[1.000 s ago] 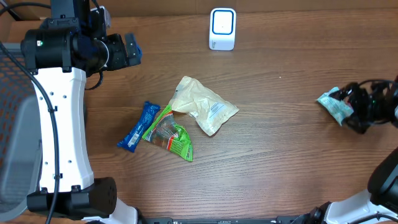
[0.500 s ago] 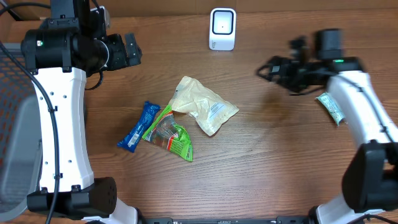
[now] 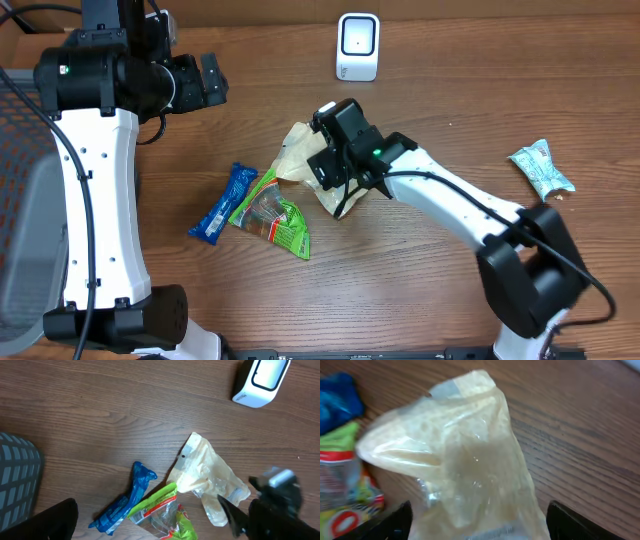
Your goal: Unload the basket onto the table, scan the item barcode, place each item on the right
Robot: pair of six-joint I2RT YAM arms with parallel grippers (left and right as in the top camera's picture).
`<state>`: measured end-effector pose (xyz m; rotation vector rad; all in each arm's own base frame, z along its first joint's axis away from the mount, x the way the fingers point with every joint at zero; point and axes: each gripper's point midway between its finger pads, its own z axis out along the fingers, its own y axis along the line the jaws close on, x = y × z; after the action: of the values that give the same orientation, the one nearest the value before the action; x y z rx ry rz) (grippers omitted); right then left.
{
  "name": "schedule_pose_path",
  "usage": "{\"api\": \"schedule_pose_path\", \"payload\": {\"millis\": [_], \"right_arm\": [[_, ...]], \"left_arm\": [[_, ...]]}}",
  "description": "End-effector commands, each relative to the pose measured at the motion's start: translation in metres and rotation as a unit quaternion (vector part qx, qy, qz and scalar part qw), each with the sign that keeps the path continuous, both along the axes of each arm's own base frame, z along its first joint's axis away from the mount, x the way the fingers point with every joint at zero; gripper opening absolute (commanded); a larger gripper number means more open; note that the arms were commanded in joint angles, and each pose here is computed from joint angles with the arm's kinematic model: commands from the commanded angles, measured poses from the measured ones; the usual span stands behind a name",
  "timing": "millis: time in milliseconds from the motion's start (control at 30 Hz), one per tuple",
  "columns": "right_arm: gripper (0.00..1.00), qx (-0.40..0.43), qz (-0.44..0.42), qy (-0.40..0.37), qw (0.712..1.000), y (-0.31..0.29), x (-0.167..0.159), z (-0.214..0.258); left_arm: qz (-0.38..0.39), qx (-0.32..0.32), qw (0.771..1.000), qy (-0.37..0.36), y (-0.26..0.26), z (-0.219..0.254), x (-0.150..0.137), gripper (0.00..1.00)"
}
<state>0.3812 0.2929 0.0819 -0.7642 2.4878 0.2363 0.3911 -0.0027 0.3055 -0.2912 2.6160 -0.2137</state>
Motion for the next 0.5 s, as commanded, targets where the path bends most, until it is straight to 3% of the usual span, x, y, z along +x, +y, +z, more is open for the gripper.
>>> {"api": "schedule_pose_path", "payload": {"millis": [0, 133, 167, 200, 267, 300, 467], "right_arm": [[0.86, -0.005, 0.042, 0.015, 0.999, 0.012, 0.004, -0.031], [0.77, -0.039, 0.081, 0.037, 0.995, 0.010, -0.003, -0.066], [0.64, -0.040, 0.078, 0.042, 0.995, 0.009, -0.004, -0.067], [0.38, -0.039, 0.066, 0.053, 0.996, 0.006, -0.007, -0.068], [0.18, -0.047, 0.066, 0.067, 0.994, 0.002, -0.013, -0.069], [0.12, -0.046, 0.069, 0.076, 0.994, 0.001, -0.018, -0.068], [0.04, 0.000, 0.001, 0.101, 0.995, 0.003, -0.023, -0.032]], "left_arm": [[0.001, -0.003, 1.000, -0.006, -0.001, 0.004, 0.001, 1.00], [0.001, -0.003, 1.000, -0.006, -0.001, 0.004, 0.001, 1.00], [0.001, -0.003, 1.000, -0.006, -0.001, 0.004, 0.001, 1.00], [0.001, -0.003, 1.000, -0.006, -0.001, 0.004, 0.001, 1.00], [0.001, -0.003, 1.000, -0.006, -0.001, 0.004, 0.001, 0.99], [0.001, -0.003, 1.000, -0.006, -0.001, 0.004, 0.001, 1.00], [0.001, -0.003, 1.000, -0.006, -0.001, 0.004, 0.001, 1.00]]}}
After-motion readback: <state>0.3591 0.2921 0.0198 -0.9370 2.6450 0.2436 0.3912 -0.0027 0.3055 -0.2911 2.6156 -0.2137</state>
